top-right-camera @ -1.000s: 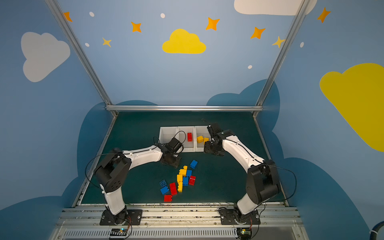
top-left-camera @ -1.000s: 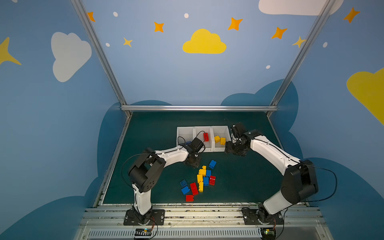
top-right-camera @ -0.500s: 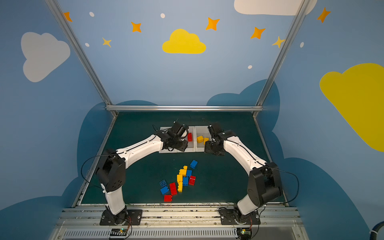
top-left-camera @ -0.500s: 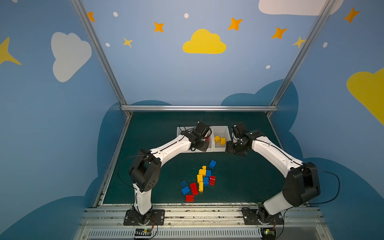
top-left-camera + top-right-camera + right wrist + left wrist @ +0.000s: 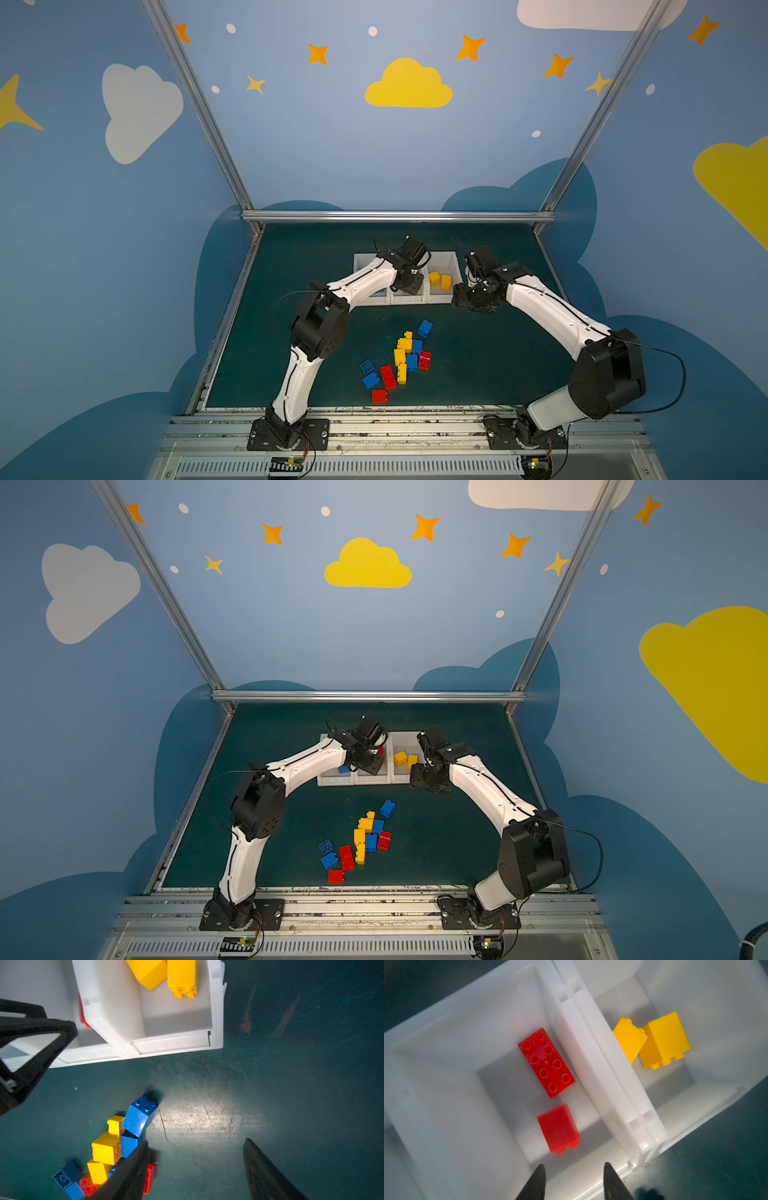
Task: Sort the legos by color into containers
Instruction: 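Carry the red brick with the left gripper into the middle compartment and release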
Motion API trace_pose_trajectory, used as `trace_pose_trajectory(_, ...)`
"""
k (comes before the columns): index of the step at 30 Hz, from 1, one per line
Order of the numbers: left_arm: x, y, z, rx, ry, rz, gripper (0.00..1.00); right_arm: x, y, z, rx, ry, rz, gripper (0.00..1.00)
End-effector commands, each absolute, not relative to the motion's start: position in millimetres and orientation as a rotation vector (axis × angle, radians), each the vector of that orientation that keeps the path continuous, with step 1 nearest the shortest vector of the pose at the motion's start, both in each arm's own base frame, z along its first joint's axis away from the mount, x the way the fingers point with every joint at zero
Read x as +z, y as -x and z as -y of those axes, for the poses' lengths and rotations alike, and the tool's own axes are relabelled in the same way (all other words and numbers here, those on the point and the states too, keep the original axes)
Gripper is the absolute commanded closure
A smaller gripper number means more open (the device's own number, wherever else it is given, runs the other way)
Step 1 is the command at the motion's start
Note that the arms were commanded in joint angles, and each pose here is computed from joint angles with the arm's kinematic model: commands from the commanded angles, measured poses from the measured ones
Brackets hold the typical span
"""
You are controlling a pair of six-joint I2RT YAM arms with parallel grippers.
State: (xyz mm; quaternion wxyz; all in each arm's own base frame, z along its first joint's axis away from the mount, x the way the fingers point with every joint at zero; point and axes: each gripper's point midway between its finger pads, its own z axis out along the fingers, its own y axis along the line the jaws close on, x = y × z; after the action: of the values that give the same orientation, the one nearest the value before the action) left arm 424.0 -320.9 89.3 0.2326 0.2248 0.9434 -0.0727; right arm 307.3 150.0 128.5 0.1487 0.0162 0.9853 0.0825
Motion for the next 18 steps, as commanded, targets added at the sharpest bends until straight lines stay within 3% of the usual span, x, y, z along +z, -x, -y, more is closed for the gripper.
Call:
trace_pose_trajectory(1, 112.0, -428.0, 316.6, -0.201, -0.593, -2.556, 0.48, 132.6, -303.9, -147.5, 0.243, -0.046, -2.821, 0.27)
trace_pose_trajectory(18, 156.4, -418.4, 283.6, -0.313, -0.455, -2.490, 0.44, 121.1, -302.6, -160.6, 0.236, -0.031, -2.863, 0.26)
